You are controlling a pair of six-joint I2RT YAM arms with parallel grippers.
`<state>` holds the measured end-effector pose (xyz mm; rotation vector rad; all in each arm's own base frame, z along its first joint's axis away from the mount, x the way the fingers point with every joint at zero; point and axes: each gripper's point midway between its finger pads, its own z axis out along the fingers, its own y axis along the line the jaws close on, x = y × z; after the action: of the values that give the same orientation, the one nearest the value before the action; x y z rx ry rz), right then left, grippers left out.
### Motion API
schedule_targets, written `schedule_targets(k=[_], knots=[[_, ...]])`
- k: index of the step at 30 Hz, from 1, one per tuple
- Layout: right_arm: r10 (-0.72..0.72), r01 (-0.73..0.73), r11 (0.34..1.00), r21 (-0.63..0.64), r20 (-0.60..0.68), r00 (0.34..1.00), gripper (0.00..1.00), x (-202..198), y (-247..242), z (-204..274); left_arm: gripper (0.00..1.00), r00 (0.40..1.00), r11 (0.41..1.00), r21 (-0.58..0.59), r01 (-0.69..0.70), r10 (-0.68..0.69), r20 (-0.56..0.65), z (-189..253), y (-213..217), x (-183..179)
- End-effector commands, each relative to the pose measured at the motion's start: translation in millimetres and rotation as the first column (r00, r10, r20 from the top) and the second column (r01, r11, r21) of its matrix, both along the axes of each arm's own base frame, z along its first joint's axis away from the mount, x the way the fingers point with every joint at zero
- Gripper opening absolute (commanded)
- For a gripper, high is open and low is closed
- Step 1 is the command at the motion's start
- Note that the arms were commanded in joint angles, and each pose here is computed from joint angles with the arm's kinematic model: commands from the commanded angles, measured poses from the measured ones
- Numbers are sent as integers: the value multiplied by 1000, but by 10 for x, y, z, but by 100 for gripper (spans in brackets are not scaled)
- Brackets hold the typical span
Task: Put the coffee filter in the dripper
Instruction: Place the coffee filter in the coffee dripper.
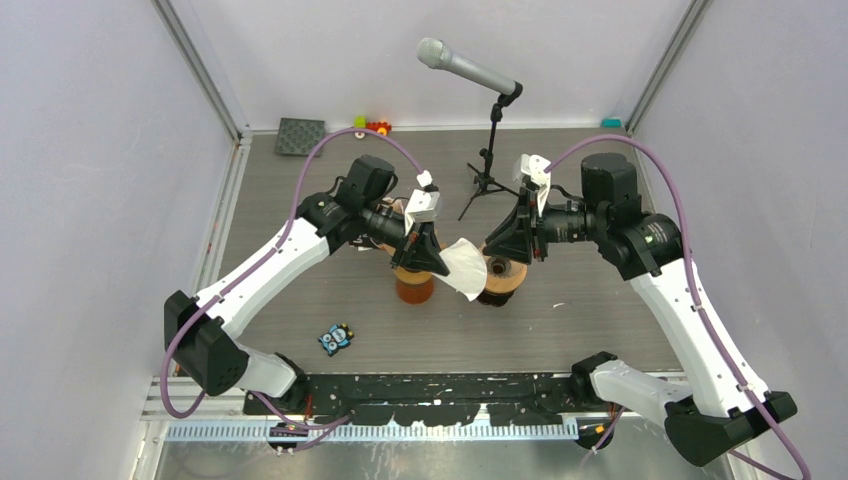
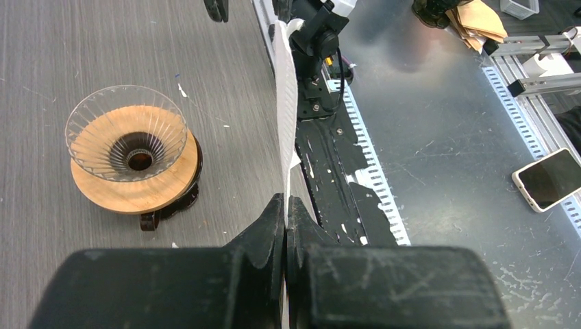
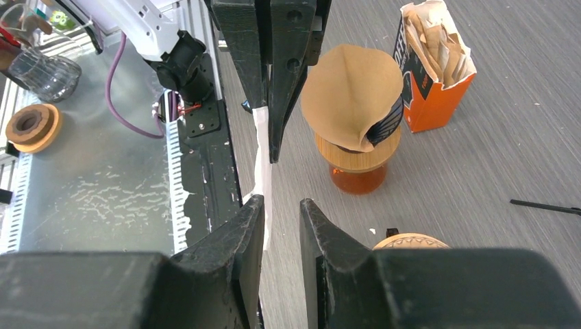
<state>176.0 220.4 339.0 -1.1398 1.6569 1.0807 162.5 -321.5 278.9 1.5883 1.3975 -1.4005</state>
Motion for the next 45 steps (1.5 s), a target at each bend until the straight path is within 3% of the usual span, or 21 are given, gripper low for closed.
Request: schedule_targets(k=[1,38,45], knots=[[11,-11,1000,19,23,1000,31,27,68,55,0,998,998,-53,36,-34,44,198,-25,-30],[45,-45,999,-5,-22,999,31,3,227,-154,0,999,999,-45,-19,20,27,220,-118,69],[37,-37,999,-13,-24,999,26,14,223,-187,0,999,997,-67,-45,45,7,307,-156,95]])
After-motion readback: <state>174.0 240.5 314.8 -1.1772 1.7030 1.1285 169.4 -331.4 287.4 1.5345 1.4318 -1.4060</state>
